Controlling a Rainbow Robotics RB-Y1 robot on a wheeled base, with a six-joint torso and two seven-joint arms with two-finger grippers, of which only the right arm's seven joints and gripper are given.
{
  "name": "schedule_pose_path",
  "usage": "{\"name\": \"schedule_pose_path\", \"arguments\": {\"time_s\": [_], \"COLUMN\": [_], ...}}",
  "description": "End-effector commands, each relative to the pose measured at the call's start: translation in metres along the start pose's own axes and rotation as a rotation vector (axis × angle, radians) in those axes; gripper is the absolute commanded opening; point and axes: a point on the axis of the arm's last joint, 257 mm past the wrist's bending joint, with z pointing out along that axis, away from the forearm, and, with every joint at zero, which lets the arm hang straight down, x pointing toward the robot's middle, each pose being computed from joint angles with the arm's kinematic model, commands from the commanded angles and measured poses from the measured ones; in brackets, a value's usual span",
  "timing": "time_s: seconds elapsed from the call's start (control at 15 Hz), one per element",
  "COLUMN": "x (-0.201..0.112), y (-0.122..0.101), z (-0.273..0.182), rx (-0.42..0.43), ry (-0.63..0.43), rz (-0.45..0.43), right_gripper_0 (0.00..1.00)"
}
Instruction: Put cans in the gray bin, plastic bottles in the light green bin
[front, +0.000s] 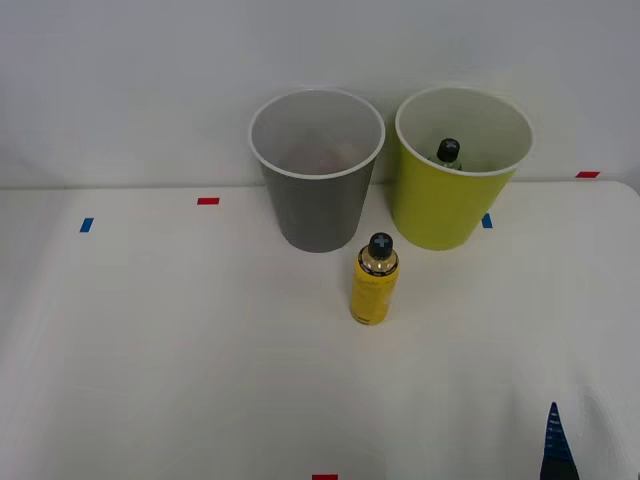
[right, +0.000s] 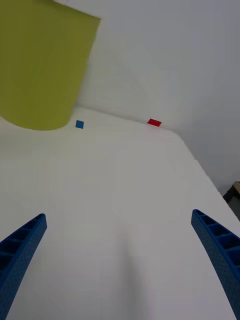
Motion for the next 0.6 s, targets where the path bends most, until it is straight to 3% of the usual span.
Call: {"name": "schedule_pose_path", "arguments": {"time_s": [0.07,0.2,0.33,0.6], "x": [0.023,0.029,0.028,0.022], "y": [0.014,0.018,0.018,0.028], "z": [-0.031,-0.048,-0.058,-0.062], "rx": [-0.076,-0.099,-0.116,-0.152], "ry": [-0.038,-0.053,-0.047,-0.067], "rz": [0.190,0.278,0.312,0.295], "right_gripper_0": [1.00,1.00,1.00,1.00]}}
